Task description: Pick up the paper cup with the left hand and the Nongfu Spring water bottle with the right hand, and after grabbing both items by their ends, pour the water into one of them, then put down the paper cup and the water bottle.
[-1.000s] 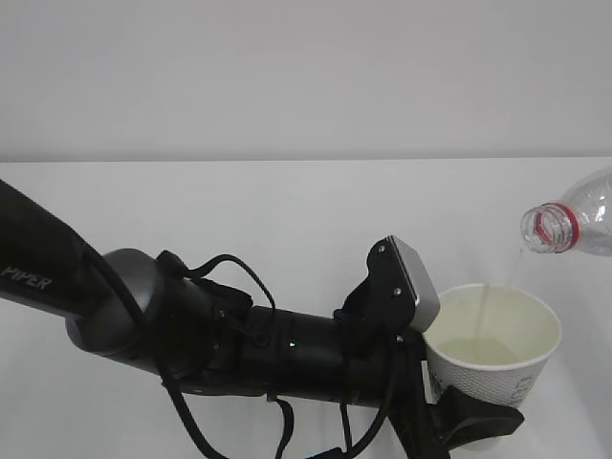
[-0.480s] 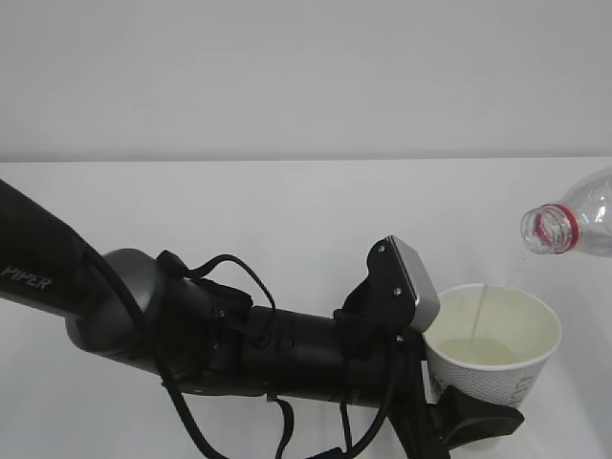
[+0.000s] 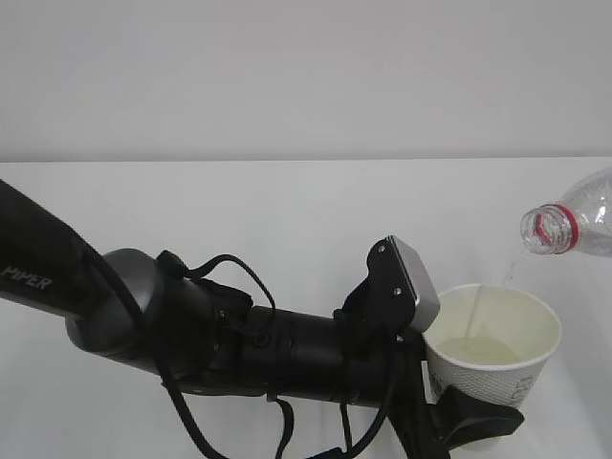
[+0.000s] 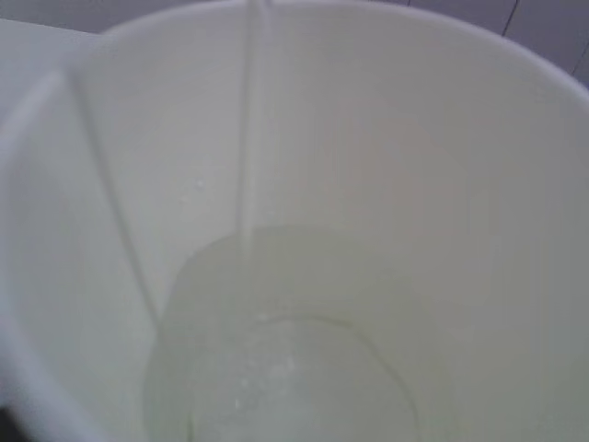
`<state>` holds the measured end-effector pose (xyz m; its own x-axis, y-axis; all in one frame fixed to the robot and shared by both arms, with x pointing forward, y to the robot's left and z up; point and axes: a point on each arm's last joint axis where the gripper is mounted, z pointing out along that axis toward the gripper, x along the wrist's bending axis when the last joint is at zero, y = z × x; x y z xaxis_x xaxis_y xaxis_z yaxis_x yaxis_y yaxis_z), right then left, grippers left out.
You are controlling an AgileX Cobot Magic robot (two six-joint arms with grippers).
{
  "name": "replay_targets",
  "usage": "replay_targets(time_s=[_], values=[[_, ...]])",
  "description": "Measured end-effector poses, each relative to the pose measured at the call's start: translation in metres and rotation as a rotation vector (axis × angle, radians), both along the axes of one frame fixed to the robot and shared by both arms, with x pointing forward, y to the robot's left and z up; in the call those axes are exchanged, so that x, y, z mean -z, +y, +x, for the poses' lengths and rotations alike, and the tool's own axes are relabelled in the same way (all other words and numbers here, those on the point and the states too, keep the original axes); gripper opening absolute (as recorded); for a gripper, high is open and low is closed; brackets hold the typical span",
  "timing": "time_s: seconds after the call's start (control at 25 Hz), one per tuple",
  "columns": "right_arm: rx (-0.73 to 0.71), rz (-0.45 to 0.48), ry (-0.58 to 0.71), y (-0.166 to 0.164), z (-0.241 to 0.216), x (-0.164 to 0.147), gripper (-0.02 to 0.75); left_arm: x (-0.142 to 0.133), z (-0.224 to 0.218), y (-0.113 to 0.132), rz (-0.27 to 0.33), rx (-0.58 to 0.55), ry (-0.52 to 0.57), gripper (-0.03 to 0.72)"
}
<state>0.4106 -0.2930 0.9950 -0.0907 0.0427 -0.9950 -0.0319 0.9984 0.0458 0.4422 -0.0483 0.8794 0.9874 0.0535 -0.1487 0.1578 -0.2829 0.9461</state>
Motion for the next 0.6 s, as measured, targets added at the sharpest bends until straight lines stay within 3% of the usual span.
replay_targets(time_s=[0.6], values=[[0.000,-0.002,0.000,0.0000,0.0000,0.0000,0.401,0.0000,0.0000,0.0000,0.000,0.000,0.000,0.543]])
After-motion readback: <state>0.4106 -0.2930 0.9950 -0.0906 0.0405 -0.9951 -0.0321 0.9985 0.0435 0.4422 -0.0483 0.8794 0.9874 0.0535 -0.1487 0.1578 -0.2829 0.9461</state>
